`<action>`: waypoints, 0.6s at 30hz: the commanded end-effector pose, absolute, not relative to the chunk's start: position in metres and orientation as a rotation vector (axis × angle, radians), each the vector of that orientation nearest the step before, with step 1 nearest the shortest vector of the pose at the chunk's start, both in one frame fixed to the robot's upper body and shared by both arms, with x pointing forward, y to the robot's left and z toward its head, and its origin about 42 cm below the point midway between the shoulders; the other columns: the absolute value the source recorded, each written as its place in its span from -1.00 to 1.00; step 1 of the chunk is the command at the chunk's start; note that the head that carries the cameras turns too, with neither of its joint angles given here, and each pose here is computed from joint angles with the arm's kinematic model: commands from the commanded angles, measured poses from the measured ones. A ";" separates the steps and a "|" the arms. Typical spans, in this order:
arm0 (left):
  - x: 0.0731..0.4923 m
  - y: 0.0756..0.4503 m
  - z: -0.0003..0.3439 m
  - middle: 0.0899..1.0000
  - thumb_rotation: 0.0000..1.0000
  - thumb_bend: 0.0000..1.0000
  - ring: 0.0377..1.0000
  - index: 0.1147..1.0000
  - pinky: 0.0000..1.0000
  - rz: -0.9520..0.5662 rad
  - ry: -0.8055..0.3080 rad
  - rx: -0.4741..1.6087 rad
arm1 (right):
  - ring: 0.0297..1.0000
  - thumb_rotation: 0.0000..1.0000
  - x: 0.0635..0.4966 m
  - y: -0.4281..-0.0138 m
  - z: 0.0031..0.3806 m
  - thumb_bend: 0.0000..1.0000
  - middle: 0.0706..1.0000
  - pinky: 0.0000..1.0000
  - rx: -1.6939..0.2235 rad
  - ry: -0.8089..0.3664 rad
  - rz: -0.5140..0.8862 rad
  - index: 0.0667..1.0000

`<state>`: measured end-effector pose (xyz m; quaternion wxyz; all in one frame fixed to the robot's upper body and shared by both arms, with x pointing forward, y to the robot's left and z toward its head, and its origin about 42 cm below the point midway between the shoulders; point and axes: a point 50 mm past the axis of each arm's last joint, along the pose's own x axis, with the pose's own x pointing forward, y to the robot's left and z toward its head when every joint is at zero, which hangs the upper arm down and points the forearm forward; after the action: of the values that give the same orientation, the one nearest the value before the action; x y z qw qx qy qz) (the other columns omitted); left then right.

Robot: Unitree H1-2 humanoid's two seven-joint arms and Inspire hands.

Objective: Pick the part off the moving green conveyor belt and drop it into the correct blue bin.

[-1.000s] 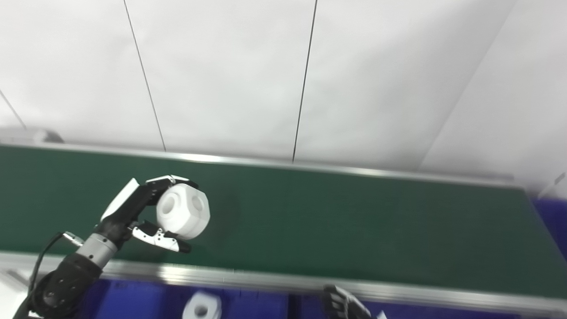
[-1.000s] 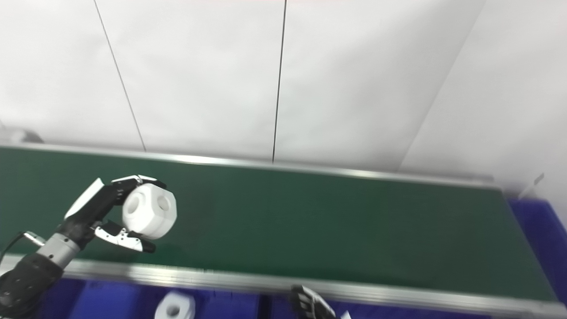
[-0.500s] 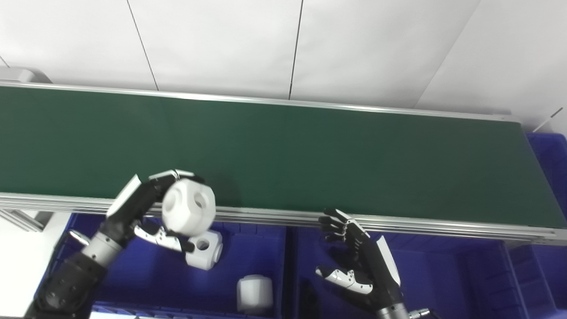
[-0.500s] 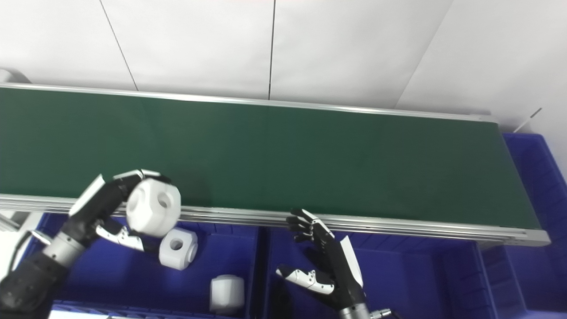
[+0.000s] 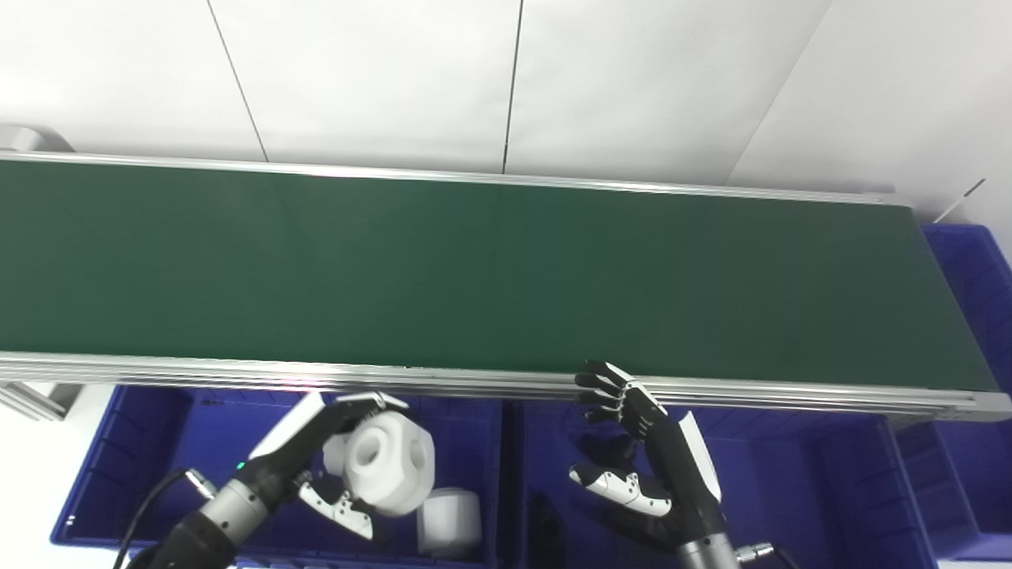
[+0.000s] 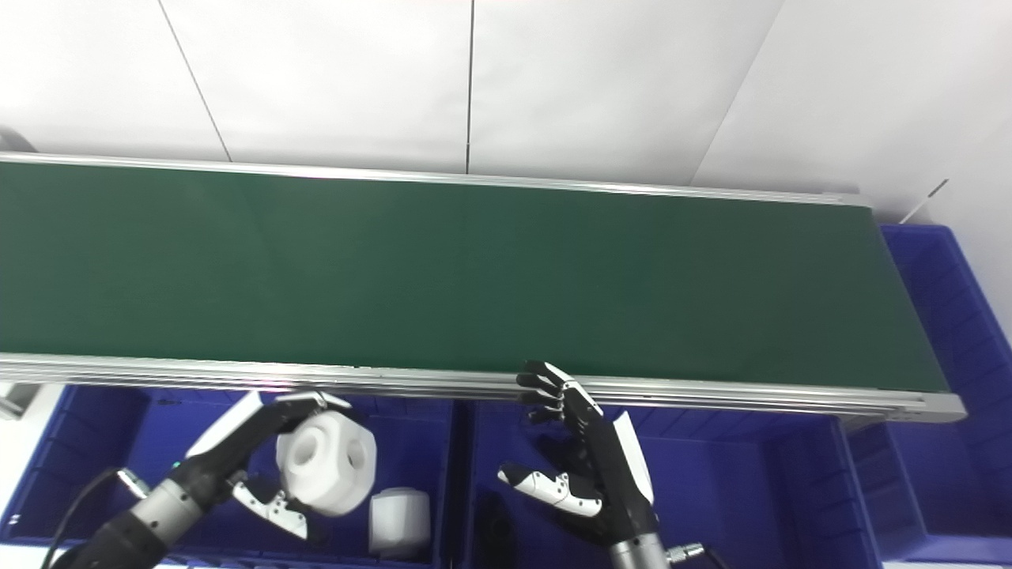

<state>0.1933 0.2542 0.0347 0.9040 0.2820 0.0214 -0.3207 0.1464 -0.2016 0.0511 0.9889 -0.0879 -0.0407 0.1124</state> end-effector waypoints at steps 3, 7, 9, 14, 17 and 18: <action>0.199 0.249 0.038 -0.06 -1.00 0.00 -0.12 -0.18 -0.13 -0.621 0.043 0.661 | 0.45 0.01 0.149 -0.200 0.062 0.58 0.55 0.30 -0.166 -0.135 0.232 0.64; 0.203 0.246 0.034 -0.07 -1.00 0.00 -0.14 -0.14 -0.08 -0.637 0.074 0.765 | 0.44 0.03 0.150 -0.200 0.061 0.57 0.53 0.29 -0.170 -0.142 0.233 0.64; 0.205 0.243 0.033 0.17 -0.95 0.00 0.14 -0.14 0.10 -0.652 0.073 0.856 | 0.43 0.01 0.150 -0.199 0.061 0.57 0.53 0.28 -0.166 -0.143 0.227 0.63; 0.206 0.244 0.035 0.65 -0.61 0.29 0.64 0.37 0.48 -0.642 0.075 0.893 | 0.41 0.01 0.150 -0.198 0.060 0.57 0.51 0.27 -0.172 -0.151 0.223 0.62; 0.204 0.245 0.038 0.82 -0.18 0.60 0.78 0.68 0.61 -0.639 0.074 0.876 | 0.42 0.01 0.150 -0.198 0.061 0.57 0.52 0.27 -0.176 -0.151 0.224 0.63; 0.204 0.245 0.039 0.83 -0.14 0.63 0.79 0.71 0.61 -0.639 0.071 0.868 | 0.42 0.02 0.150 -0.198 0.061 0.57 0.52 0.27 -0.176 -0.151 0.224 0.63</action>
<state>0.1977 0.2418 0.0277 0.8515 0.4136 0.0573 -0.3172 0.1472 -0.1989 0.0515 0.9887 -0.0913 -0.0417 0.1116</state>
